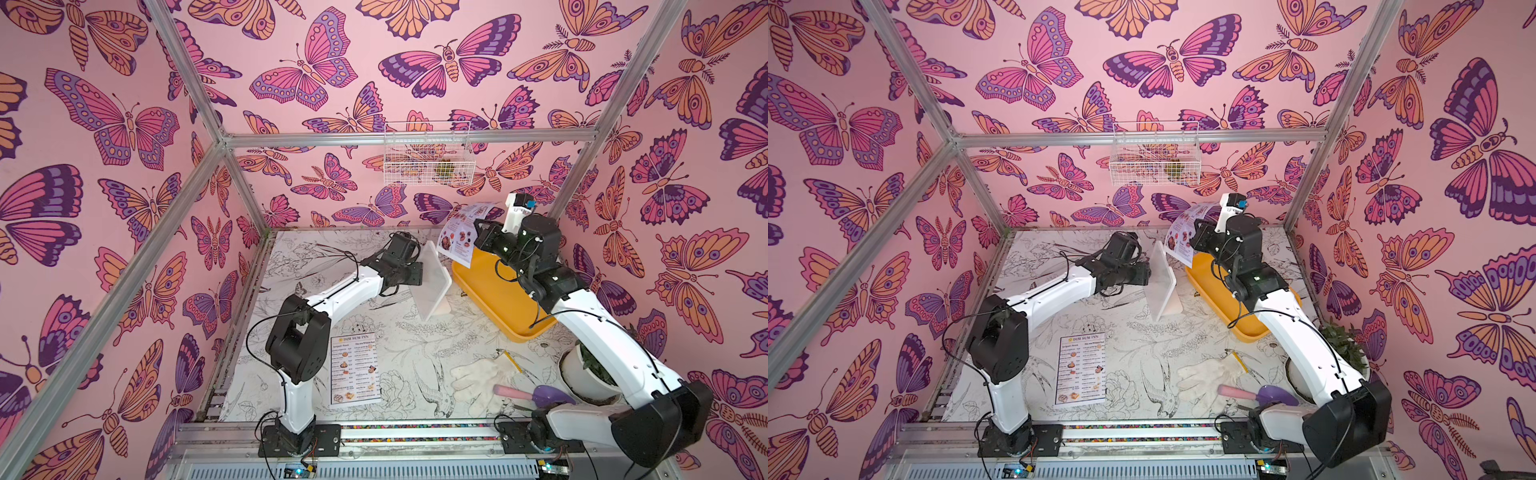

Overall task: Replace the menus in the menu holders
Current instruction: Insert the menu into the menu holder.

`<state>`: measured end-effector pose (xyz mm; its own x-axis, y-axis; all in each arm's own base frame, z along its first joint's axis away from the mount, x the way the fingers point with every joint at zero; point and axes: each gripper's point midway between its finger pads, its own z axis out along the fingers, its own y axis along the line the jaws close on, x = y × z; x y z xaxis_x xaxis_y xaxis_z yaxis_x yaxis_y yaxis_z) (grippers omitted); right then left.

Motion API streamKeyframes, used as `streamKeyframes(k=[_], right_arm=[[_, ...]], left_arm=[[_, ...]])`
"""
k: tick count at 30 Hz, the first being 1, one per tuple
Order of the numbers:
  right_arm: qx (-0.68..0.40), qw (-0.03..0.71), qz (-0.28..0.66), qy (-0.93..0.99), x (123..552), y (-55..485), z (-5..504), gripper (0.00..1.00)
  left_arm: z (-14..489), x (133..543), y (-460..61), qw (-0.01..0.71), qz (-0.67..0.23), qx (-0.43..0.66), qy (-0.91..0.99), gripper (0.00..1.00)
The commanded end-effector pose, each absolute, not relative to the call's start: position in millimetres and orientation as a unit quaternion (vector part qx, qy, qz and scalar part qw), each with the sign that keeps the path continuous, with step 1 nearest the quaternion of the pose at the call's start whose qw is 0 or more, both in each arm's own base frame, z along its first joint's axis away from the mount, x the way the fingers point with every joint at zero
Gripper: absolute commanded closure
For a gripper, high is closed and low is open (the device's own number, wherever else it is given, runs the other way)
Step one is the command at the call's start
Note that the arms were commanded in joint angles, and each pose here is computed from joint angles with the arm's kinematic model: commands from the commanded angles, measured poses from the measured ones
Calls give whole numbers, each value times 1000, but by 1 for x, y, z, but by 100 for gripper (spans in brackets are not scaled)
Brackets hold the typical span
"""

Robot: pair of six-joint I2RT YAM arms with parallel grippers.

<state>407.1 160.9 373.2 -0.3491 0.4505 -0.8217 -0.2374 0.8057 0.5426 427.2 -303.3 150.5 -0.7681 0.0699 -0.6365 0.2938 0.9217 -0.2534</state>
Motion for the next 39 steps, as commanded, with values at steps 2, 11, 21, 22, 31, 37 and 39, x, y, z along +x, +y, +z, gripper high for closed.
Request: streamKeyframes(k=[2,11,21,22,31,37,39], right_arm=[[68,566,312,760,409,162,376,100],[65,561,314,763,410,165,374,100],[71,576,312,752,409,160,382,100],[72,581,312,748,408,159,387,100],[65,585,303,750,409,158,392,100],[65,570,306,759,413,163,378,100],[64,570,307,759,413,163,377,100]], left_arm=[[153,431,-307,335,-168,102,922,34],[154,432,-305,337,-167,102,921,33],[153,431,-305,336,-166,102,922,34],[152,431,-305,334,-165,102,922,33],[154,432,-306,337,-167,101,921,34],[154,431,-304,337,-165,100,921,33],[154,431,-305,337,-166,101,922,33]])
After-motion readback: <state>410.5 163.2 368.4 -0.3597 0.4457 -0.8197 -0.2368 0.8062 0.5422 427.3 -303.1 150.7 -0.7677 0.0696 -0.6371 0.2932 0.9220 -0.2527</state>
